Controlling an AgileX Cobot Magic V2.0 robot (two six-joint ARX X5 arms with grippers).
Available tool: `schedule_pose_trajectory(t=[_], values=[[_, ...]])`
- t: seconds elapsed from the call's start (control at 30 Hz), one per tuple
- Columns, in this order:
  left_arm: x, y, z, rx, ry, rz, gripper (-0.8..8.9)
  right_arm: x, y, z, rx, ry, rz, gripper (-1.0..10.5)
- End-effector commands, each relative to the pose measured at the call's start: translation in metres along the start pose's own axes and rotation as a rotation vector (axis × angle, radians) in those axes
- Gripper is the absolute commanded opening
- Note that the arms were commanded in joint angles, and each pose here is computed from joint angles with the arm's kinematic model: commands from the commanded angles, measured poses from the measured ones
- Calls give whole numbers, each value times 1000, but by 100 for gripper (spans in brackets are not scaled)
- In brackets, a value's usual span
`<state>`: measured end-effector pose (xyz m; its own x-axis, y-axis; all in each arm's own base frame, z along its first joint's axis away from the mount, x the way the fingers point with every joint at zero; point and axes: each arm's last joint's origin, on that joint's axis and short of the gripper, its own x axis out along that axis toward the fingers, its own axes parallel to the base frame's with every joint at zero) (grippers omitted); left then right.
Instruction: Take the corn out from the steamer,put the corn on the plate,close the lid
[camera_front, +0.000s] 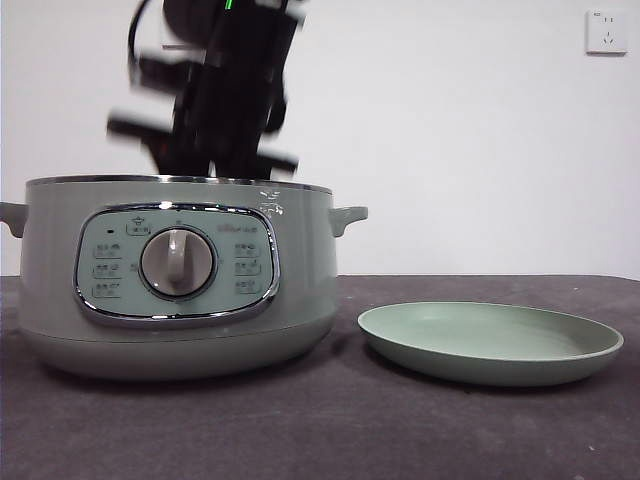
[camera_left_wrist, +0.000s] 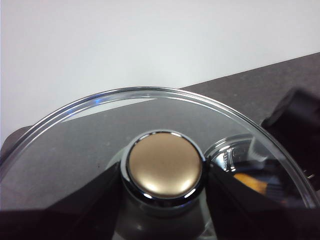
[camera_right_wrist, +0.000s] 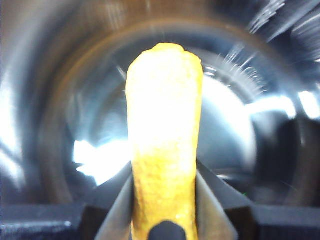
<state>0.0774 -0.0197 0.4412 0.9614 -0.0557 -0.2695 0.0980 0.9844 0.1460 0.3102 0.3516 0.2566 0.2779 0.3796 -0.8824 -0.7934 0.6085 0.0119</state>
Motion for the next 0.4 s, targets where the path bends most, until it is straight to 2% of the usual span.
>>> schedule_pose_trajectory(t=[0.03,0.13,0.33,0.4], values=[[-1,1,10,-10,-74,5,-9,-37,0,1,-4,-47,-4,-12],[7,-2,13,-8,-70,-8,-9,-71,-5,-4,10,-56,-15,-13],[27,-10,20,-5,-81,-105,-9,-131,-25,-27,69,0,-48,-13],[34,-12,22,-3,-80,-130,-9,-147,-35,-38,99,48,-105,-13]])
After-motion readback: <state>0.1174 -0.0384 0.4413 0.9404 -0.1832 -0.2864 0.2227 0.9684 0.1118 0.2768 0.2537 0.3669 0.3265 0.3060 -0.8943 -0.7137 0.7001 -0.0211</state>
